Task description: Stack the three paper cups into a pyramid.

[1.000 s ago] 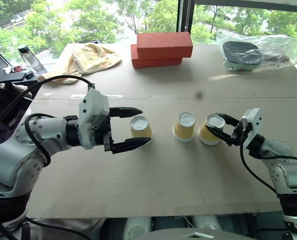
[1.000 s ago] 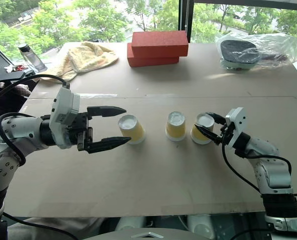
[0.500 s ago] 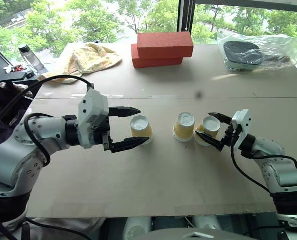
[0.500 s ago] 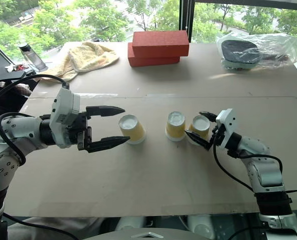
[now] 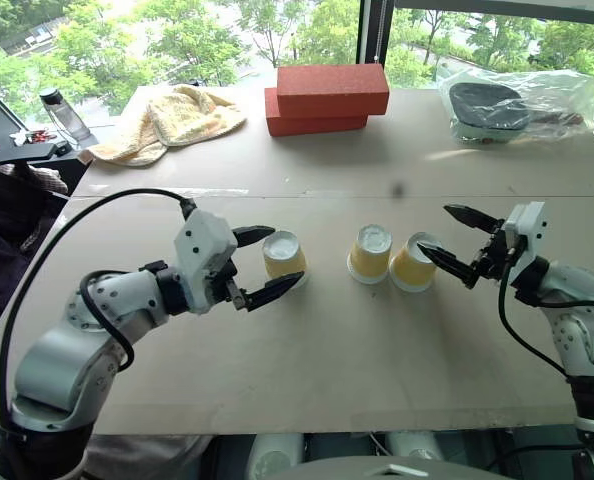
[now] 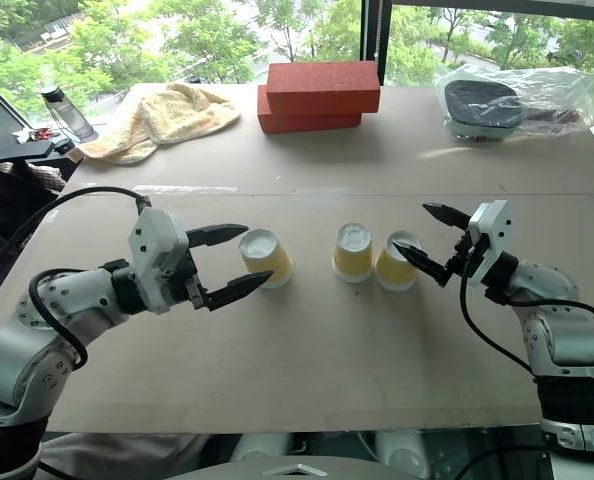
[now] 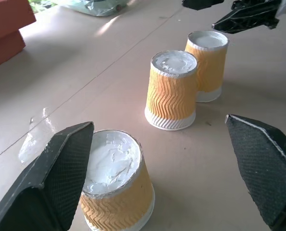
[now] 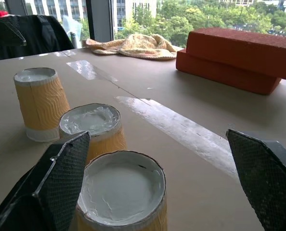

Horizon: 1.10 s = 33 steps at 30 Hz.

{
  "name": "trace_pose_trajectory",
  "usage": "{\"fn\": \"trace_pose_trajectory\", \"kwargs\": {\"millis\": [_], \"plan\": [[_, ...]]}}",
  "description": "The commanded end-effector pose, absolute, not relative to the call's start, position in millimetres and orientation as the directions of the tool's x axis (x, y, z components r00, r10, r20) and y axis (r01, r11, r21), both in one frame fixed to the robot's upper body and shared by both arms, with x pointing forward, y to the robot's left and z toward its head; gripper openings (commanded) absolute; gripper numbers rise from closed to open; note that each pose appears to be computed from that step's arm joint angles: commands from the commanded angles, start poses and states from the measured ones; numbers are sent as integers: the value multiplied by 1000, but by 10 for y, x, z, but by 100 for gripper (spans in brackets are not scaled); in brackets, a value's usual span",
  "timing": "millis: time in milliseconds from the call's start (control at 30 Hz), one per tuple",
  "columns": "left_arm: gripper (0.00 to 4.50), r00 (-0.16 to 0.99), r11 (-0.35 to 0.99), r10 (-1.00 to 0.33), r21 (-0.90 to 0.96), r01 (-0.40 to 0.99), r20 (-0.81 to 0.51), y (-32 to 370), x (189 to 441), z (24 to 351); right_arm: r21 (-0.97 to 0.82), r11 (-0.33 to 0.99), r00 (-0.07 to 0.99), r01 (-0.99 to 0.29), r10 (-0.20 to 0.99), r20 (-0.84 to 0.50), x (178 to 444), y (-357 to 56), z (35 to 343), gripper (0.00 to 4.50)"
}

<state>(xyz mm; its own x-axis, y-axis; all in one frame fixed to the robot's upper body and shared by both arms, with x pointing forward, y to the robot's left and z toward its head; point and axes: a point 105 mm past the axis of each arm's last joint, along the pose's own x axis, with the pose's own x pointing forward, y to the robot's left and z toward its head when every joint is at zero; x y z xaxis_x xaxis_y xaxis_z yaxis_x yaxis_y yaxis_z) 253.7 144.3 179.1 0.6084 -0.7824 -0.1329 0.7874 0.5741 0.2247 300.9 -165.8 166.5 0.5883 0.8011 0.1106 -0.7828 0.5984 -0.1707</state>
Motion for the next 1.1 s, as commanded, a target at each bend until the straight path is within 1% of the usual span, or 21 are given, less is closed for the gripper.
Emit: {"fn": "trace_pose_trajectory", "kwargs": {"millis": [33, 100, 167, 233, 367, 467, 533, 633, 700, 833, 967, 1100], "plan": [[450, 681, 635, -731, 331, 698, -35, 1368, 2519, 1856, -186, 523, 496, -832, 851, 173, 2850, -1633, 1966, 447], [450, 729, 711, -680, 307, 632, 73, 1329, 2536, 1953, -158, 441, 419, -884, 895, 156, 2731, -1617, 1997, 447], [450, 775, 775, -615, 291, 561, 143, 1323, 2556, 2000, -143, 403, 381, -904, 911, 158, 2675, -1634, 2029, 447], [450, 819, 817, -552, 298, 494, 155, 1340, 2573, 1949, -141, 388, 365, -911, 916, 166, 2656, -1653, 2044, 447], [450, 922, 916, -353, 260, 306, 158, 1569, 2666, 1789, -152, 361, 335, -920, 926, 175, 2603, -1654, 2037, 447], [450, 943, 929, -309, 253, 271, 123, 1609, 2698, 1666, -155, 362, 331, -919, 923, 195, 2590, -1651, 2050, 447], [450, 934, 917, -347, 241, 318, 89, 1539, 2722, 1573, -155, 362, 330, -919, 922, 201, 2581, -1646, 2042, 447], [450, 869, 856, -492, 201, 476, 40, 1354, 2703, 1453, -158, 360, 328, -919, 924, 194, 2557, -1634, 2002, 447], [450, 870, 861, -490, 185, 474, 49, 1387, 2754, 1449, -161, 365, 333, -917, 922, 195, 2547, -1638, 1983, 447], [450, 836, 834, -543, 160, 527, 75, 1321, 2780, 1479, -162, 377, 344, -912, 918, 199, 2524, -1635, 1961, 447], [450, 809, 806, -585, 158, 570, 62, 1230, 2806, 1426, -170, 390, 356, -905, 913, 200, 2523, -1643, 1954, 447], [450, 811, 808, -583, 149, 570, 57, 1192, 2893, 1373, -175, 397, 363, -901, 911, 197, 2514, -1658, 1943, 447]]}}
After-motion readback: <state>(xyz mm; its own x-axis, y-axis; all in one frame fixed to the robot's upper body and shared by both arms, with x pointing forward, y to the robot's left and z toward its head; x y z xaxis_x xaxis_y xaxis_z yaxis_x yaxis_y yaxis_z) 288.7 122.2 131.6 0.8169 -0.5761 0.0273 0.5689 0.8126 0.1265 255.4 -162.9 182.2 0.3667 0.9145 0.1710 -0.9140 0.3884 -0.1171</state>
